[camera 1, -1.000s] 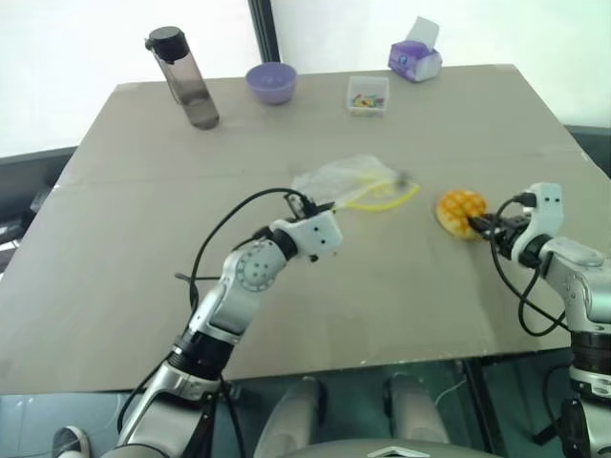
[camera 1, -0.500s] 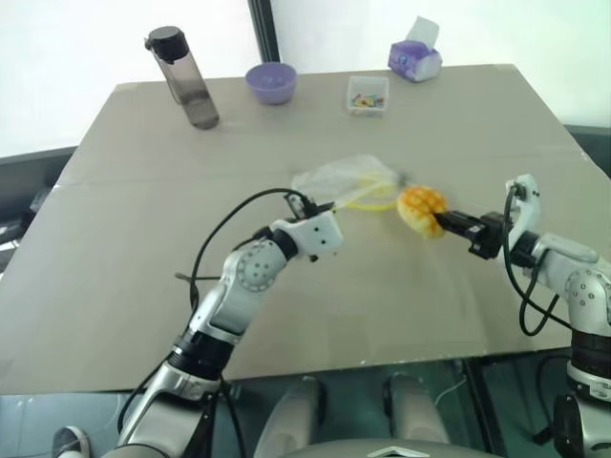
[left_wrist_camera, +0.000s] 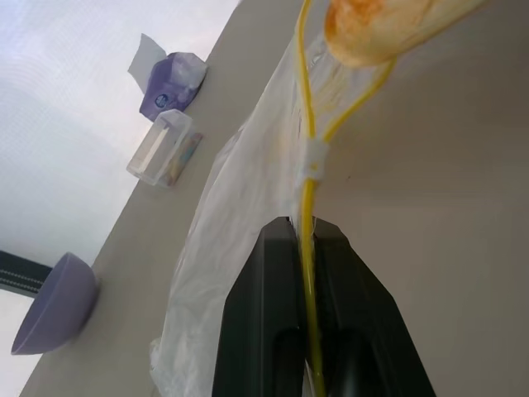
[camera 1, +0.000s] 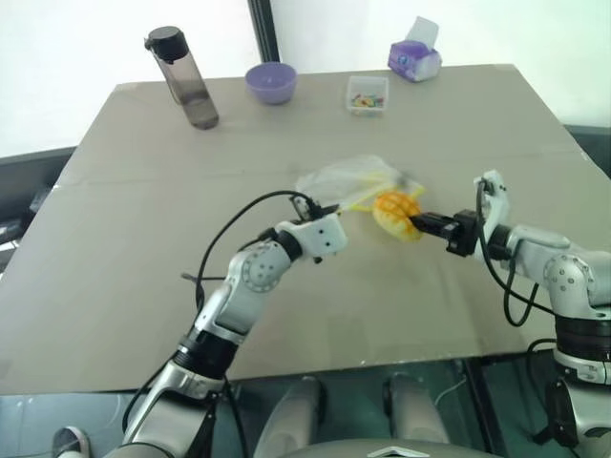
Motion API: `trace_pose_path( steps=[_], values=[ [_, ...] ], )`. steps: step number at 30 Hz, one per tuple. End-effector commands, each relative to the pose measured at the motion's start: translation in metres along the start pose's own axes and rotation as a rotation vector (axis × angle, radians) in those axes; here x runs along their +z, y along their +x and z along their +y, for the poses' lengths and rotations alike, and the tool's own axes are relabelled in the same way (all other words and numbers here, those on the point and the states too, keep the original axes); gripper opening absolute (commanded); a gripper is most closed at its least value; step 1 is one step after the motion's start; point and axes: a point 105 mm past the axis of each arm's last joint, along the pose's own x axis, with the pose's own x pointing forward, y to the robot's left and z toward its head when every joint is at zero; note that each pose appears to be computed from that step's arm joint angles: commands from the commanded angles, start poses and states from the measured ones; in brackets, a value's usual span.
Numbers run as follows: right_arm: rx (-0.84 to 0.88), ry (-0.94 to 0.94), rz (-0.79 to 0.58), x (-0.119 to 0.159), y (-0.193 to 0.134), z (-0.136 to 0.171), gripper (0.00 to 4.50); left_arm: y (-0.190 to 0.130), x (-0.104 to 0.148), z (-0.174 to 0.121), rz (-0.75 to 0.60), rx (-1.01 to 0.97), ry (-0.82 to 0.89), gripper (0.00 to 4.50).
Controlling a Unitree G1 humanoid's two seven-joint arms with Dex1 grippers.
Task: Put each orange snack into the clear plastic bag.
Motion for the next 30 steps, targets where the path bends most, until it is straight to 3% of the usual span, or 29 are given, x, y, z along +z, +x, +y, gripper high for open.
trace_pose_path(
  steps=[1, 9, 14, 21, 22, 23, 27, 30],
  values=[
    [-0.018, -0.012, -0.038, 0.017, 0.006, -0.001, 0.06, -0.002, 0.016, 0.001, -0.07, 0.004, 0.027, 0.21],
    [-0.117, 0.076, -0.113, 0.044, 0.034, -0.008, 0.06, -0.004, 0.024, -0.011, -0.118, -0.043, 0.024, 0.21],
    [-0.161, 0.098, -0.111, 0.047, 0.051, 0.002, 0.06, -0.001, 0.037, -0.009, -0.161, -0.038, -0.002, 0.21],
    [-0.188, 0.012, -0.08, 0.047, 0.066, 0.026, 0.06, -0.001, 0.034, -0.014, -0.154, -0.057, 0.007, 0.21],
    [-0.196, -0.017, -0.079, 0.048, 0.066, 0.026, 0.61, -0.001, 0.033, -0.014, -0.151, -0.056, 0.006, 0.21],
    [-0.198, -0.034, -0.08, 0.047, 0.065, 0.026, 0.81, -0.001, 0.032, -0.013, -0.146, -0.05, 0.0, 0.21],
    [-0.186, -0.055, -0.078, 0.045, 0.052, 0.02, 2.41, -0.001, 0.02, 0.004, -0.097, 0.045, -0.112, 0.21],
    [-0.163, -0.113, -0.085, 0.045, 0.037, 0.014, 2.41, -0.002, 0.01, 0.017, -0.057, 0.111, -0.195, 0.21]
  ],
)
